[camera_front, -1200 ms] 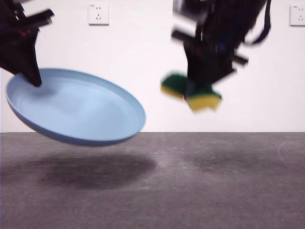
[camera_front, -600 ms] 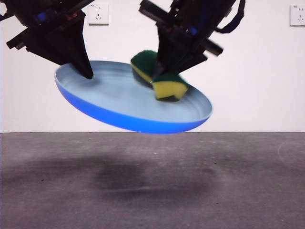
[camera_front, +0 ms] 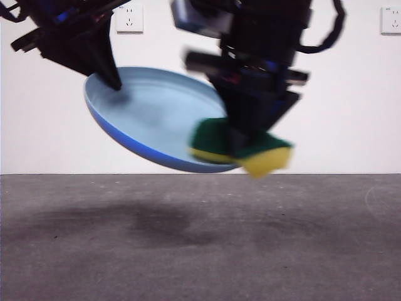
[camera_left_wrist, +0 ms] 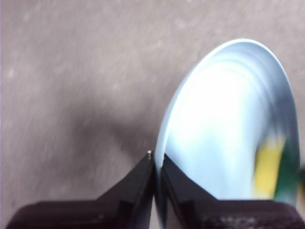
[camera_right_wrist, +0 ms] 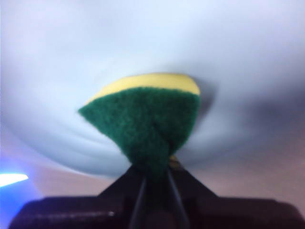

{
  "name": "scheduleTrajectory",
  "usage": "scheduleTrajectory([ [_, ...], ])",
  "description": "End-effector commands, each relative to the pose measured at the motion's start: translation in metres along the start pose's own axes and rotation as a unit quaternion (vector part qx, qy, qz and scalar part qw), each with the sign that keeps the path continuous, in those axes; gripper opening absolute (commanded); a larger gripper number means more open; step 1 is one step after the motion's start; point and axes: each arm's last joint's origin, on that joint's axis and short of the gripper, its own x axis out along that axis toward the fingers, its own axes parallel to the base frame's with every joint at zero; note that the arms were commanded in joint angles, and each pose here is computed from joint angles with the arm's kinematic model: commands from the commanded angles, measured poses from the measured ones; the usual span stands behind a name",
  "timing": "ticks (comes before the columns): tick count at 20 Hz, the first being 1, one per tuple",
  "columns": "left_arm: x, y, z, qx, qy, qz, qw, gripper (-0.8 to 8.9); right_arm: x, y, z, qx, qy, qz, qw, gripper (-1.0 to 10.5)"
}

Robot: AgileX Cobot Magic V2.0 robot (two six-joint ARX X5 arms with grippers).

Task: Pick up the plate,pick up the cloth,clean the plate with the cloth

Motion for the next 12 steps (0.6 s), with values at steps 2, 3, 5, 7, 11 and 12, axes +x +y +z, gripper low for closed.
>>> scheduleTrajectory([
  [2,-0.004,-0.002,-0.002,-0.012,0.025,-0.035,0.999,-0.08,0.005,-0.018,0.001,0.018,-0.004,-0.151,0.988,-0.1],
  [3,-0.004,-0.003,-0.004,-0.011,0.033,-0.048,0.998,-0.08,0.006,-0.022,0.005,0.029,-0.020,-0.161,0.986,-0.1],
  [5,-0.004,-0.007,-0.005,-0.008,0.041,-0.066,0.997,-0.08,0.006,-0.027,0.012,0.050,-0.060,-0.146,0.986,-0.1],
  [7,-0.004,-0.011,-0.006,-0.004,0.042,-0.073,0.996,-0.08,0.006,-0.028,0.020,0.062,-0.102,-0.096,0.988,-0.1],
  [11,-0.004,-0.016,-0.001,-0.001,0.016,-0.082,0.996,-0.08,0.001,-0.015,0.036,0.050,-0.190,0.128,0.972,-0.1],
  [12,-0.004,-0.016,0.001,-0.005,0.003,-0.083,0.997,-0.08,-0.001,-0.009,0.037,0.047,-0.191,0.163,0.967,-0.1],
])
